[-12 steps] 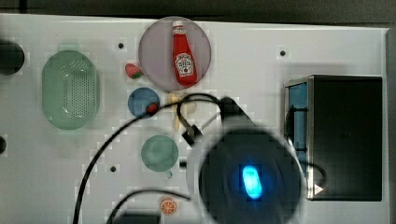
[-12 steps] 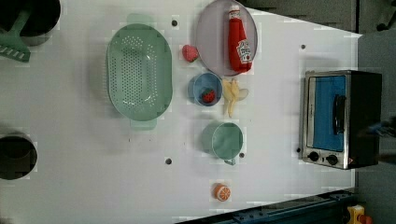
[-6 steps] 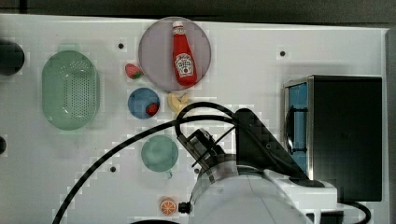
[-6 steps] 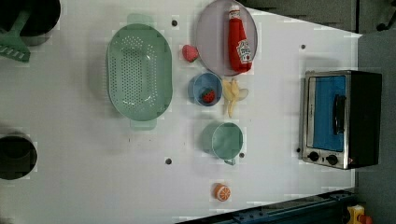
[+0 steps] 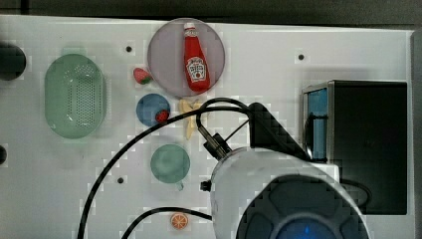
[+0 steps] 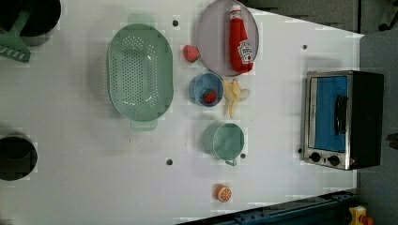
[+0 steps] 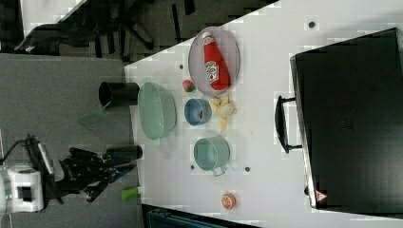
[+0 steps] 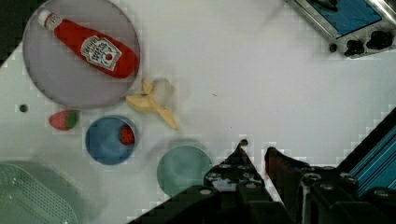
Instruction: Flap open oven.
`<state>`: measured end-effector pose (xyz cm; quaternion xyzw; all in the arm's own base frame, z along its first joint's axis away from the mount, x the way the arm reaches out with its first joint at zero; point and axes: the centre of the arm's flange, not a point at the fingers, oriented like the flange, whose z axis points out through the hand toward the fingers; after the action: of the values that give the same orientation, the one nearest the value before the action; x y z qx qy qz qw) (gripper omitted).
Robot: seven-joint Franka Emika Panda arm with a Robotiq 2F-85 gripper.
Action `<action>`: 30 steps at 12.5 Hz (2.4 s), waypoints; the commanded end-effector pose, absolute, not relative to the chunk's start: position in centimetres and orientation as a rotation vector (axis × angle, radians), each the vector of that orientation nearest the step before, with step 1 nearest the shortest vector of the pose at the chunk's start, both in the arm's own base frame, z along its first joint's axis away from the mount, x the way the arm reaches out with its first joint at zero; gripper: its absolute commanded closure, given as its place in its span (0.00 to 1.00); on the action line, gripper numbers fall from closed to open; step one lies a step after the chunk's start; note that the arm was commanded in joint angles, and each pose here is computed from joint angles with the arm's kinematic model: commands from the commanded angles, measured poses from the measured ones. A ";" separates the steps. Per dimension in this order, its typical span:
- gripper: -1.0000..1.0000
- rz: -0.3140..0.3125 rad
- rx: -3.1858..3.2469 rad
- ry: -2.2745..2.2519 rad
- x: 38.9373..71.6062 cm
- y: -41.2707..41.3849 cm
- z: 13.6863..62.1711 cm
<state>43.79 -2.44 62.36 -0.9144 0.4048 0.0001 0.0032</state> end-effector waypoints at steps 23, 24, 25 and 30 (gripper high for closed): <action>0.83 -0.144 -3.253 0.275 46.4 -26.0 38.6; 0.83 -0.127 -3.259 0.280 46.5 -26.3 37.6; 0.83 -0.103 -3.264 0.278 46.7 -26.3 36.6; 0.83 -0.063 -3.292 0.253 47.6 -26.3 32.8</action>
<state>47.11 -26.43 32.35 -0.9922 0.0995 -0.0092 -0.0742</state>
